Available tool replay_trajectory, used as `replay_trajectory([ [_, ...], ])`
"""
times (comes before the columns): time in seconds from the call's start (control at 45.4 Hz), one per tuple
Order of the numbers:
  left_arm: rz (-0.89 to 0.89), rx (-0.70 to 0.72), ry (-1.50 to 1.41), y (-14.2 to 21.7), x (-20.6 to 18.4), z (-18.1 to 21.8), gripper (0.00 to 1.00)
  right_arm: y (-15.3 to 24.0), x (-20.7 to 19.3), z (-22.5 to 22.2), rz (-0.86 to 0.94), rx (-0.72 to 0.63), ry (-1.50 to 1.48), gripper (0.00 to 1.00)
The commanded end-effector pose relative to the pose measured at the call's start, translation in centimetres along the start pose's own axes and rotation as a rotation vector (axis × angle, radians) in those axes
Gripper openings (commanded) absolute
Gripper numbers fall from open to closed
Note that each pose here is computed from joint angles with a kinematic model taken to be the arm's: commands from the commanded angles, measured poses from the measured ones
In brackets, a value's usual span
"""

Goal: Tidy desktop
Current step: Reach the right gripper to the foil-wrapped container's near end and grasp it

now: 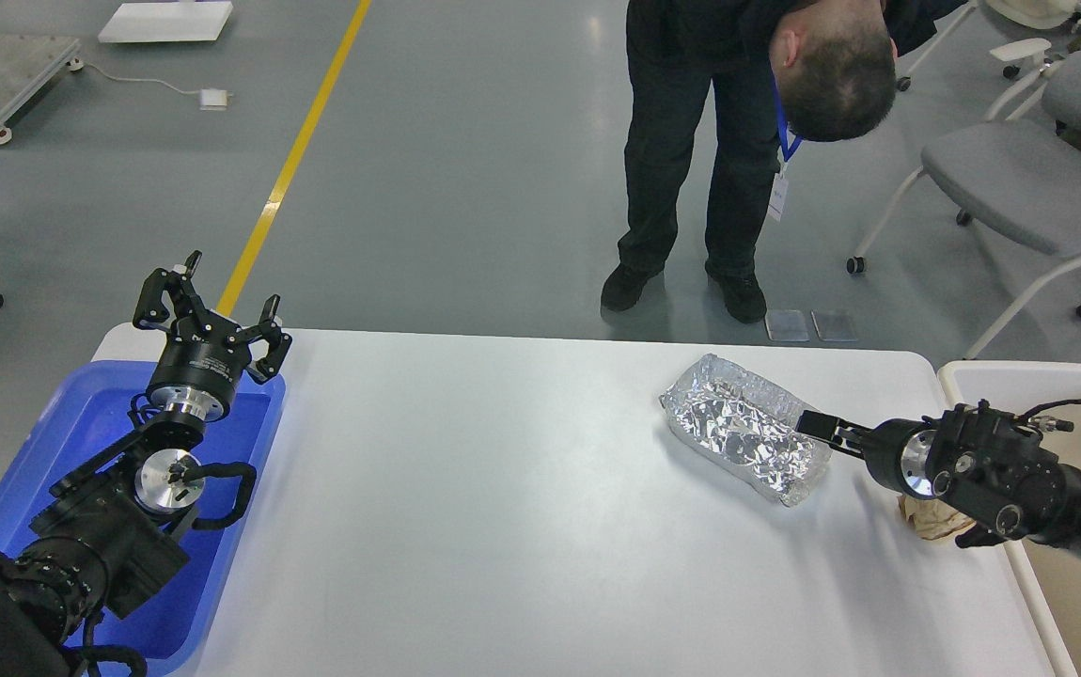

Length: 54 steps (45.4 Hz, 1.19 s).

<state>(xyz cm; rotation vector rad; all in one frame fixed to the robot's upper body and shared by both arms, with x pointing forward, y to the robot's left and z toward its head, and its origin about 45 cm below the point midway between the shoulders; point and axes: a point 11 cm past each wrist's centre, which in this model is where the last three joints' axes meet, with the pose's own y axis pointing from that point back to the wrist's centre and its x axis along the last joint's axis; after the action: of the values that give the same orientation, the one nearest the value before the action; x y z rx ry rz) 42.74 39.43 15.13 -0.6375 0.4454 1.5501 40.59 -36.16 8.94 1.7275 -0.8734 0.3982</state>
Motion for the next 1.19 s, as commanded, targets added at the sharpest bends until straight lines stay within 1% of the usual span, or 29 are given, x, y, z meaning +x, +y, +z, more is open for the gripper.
replay_trajectory([
  [0.0, 0.000, 0.000, 0.000, 0.0, 0.0, 0.0, 1.00, -0.9, -1.8, -0.4, 0.015, -0.007, -0.006, 1.00],
  [0.176, 0.000, 0.000, 0.000, 0.0, 0.0, 0.0, 1.00, -0.9, -1.3, -0.5, 0.037, -0.004, -0.026, 0.97],
  [0.242, 0.000, 0.000, 0.000, 0.0, 0.0, 0.0, 1.00, -0.9, -1.4, -0.2, 0.034, -0.009, -0.023, 0.92],
  [0.308, 0.000, 0.000, 0.000, 0.0, 0.0, 0.0, 1.00, -0.9, -2.0, 0.0, 0.024, -0.010, -0.024, 0.85],
  [0.594, 0.000, 0.000, 0.000, 0.0, 0.0, 0.0, 1.00, -0.9, -2.6, 0.4, 0.011, -0.018, -0.021, 0.83],
  [0.881, 0.000, 0.000, 0.000, 0.0, 0.0, 0.0, 1.00, -0.9, -2.9, 0.4, 0.007, -0.014, -0.020, 0.76],
  [0.947, 0.000, 0.000, 0.000, 0.0, 0.0, 0.0, 1.00, -0.8, -3.0, 0.5, 0.005, -0.017, -0.021, 0.71],
  [1.013, 0.000, 0.000, 0.000, 0.0, 0.0, 0.0, 1.00, -0.8, -3.0, 0.5, 0.006, -0.016, -0.023, 0.69],
  [1.057, 0.000, 0.000, 0.000, 0.0, 0.0, 0.0, 1.00, -0.9, -3.0, 0.5, 0.006, -0.015, -0.025, 0.66],
  [1.167, 0.000, 0.000, 0.000, 0.0, 0.0, 0.0, 1.00, -0.9, -3.1, 0.4, 0.001, -0.013, -0.026, 0.55],
])
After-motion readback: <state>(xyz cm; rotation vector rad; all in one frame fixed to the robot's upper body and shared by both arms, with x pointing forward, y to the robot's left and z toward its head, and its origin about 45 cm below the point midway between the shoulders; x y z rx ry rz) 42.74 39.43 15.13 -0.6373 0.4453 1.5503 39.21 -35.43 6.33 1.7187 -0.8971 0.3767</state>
